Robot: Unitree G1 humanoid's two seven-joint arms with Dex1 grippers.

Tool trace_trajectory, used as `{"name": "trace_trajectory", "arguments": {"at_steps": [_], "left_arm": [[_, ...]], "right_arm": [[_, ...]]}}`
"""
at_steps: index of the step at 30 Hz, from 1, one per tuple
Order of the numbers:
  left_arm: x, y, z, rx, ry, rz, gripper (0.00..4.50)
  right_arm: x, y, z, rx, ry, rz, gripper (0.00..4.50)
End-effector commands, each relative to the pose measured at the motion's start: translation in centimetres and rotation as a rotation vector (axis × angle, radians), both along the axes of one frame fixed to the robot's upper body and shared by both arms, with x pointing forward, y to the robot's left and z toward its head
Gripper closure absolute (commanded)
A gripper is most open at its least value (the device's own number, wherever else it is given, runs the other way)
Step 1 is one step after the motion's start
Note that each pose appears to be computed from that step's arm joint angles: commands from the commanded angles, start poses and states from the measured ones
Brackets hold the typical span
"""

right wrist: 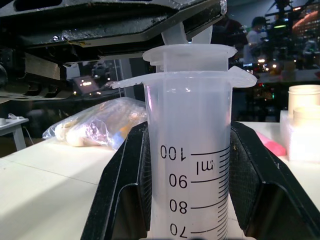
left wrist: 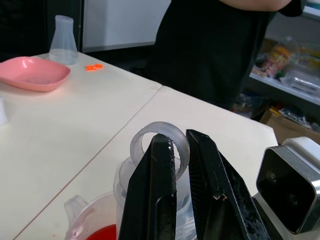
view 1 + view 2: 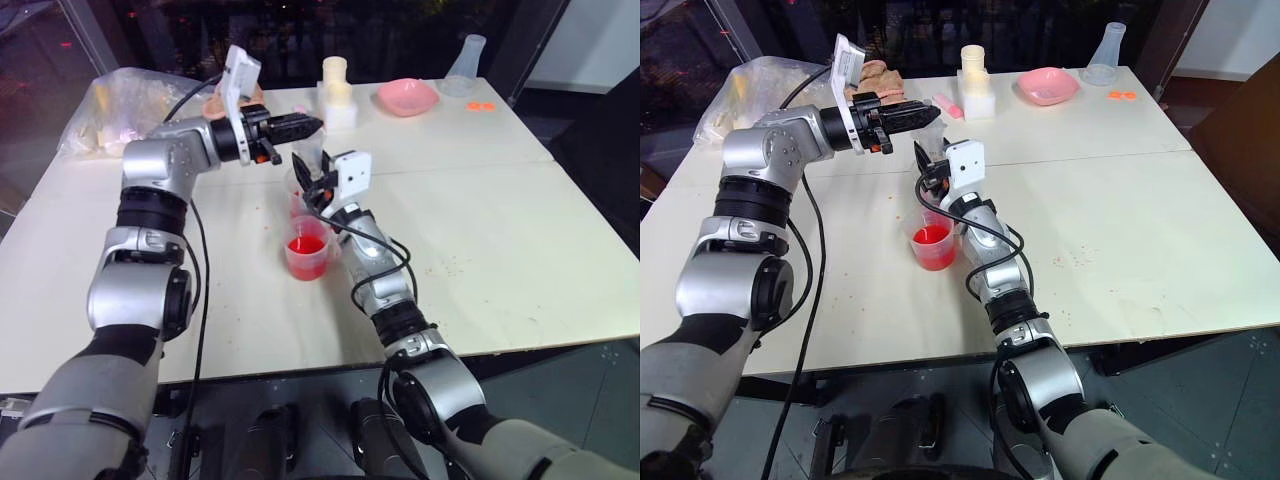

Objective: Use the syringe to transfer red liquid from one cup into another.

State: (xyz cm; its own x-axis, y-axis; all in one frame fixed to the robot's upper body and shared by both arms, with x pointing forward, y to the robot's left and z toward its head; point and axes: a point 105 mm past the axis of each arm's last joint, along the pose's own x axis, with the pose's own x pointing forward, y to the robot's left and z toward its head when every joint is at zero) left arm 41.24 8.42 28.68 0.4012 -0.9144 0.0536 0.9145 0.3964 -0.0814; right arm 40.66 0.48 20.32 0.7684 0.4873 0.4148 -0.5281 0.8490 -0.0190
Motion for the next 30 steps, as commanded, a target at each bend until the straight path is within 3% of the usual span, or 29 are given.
{"name": "trace_trajectory", "arguments": {"at_steps": [1,30], "left_arm": [[-1.1,-0.2,5.1,-0.063,-0.166,-0.019,4.21],[-1.8,-0.6,6.9,-0.080,-0.213,-0.038,4.21]], "right_arm": [[-0.1,1.7,-1.1,-0.018,0.039,0.052,3.09],[-0.3,1.5,-2.5,-0.035,0.061,0.045,3.09]]}}
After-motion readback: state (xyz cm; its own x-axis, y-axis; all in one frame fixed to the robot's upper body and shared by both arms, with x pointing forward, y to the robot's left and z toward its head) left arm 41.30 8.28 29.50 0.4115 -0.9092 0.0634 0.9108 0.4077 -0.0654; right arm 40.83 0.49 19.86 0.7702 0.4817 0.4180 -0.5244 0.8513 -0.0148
